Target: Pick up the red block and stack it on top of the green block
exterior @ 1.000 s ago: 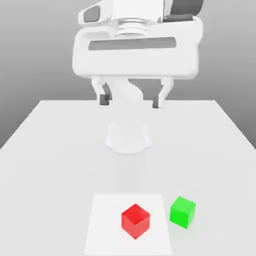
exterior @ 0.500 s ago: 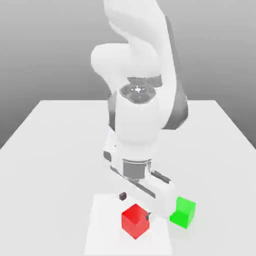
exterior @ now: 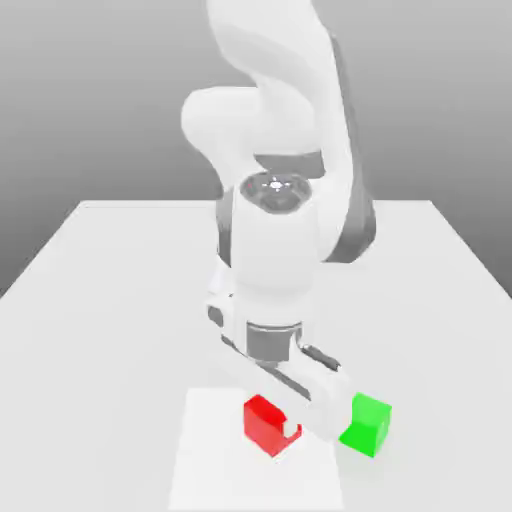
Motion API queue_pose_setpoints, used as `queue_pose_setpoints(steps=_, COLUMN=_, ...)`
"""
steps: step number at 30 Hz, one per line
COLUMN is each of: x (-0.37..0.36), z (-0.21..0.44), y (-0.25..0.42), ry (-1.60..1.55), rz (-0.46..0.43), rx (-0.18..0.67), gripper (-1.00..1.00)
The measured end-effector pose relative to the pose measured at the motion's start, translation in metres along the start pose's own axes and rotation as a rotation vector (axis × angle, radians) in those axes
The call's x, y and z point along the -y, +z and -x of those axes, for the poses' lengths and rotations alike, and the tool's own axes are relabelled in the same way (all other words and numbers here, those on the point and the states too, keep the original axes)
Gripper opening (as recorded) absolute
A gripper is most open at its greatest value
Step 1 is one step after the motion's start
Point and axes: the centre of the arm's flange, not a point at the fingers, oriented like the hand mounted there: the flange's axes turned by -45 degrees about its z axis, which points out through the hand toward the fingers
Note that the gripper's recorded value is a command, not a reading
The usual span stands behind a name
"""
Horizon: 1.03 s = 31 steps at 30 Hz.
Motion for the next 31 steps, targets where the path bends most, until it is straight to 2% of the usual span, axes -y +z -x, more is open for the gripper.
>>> queue_pose_setpoints(steps=22, x=0.058, z=0.112, y=-0.037, ry=-1.195, rz=0.0, rx=0.001, gripper=-1.0)
queue_pose_setpoints(steps=28, x=0.059, z=0.114, y=0.017, ry=-1.243, rz=-0.001, rx=0.001, gripper=-1.0)
queue_pose_setpoints(steps=29, x=0.059, z=0.114, y=0.024, ry=-1.243, rz=-0.001, rx=0.001, gripper=1.0)
queue_pose_setpoints(steps=31, x=0.059, z=0.114, y=0.024, ry=-1.243, rz=-0.001, rx=0.001, gripper=1.0)
